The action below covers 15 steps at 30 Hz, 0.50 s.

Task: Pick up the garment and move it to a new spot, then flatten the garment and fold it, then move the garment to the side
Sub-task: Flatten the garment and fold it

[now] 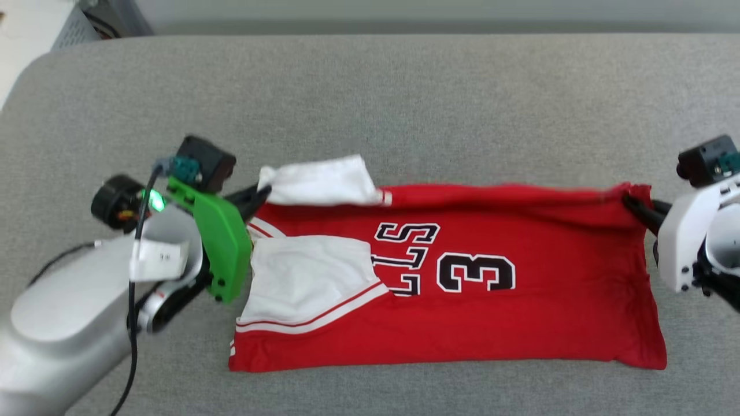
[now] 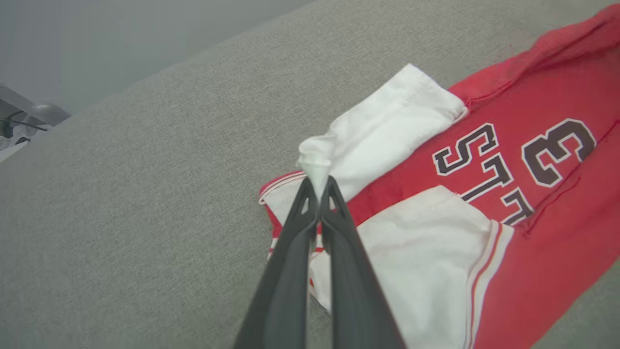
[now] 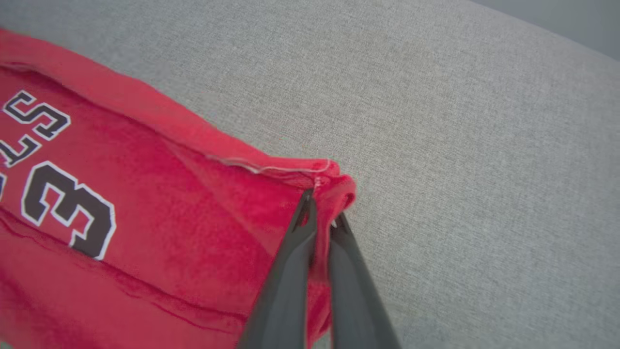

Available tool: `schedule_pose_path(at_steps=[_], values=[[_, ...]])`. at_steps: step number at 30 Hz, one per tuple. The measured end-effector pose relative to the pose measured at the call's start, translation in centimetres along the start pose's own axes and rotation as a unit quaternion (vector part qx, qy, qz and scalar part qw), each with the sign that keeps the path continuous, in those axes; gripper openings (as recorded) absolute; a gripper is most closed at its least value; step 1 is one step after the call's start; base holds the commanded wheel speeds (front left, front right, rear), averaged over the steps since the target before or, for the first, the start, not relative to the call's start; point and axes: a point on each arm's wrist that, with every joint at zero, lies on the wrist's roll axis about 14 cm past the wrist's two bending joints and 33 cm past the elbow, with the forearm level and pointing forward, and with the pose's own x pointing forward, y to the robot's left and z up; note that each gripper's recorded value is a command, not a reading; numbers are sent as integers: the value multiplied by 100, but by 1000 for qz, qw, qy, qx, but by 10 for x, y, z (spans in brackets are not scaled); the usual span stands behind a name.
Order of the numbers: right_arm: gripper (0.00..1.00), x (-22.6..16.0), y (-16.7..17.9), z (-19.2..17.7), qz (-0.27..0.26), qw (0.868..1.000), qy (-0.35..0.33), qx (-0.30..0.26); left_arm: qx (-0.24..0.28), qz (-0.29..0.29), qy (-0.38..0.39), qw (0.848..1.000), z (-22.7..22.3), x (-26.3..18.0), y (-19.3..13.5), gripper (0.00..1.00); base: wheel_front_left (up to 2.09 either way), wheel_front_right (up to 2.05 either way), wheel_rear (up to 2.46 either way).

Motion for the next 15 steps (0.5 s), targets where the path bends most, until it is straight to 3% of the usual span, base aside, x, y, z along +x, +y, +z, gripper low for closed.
schedule_pose_path(at_steps=[15], values=[[0,-49,24,-55,11,998,-10,54,-81,9,55,995,-79,-51,-46,0,0,0,0]])
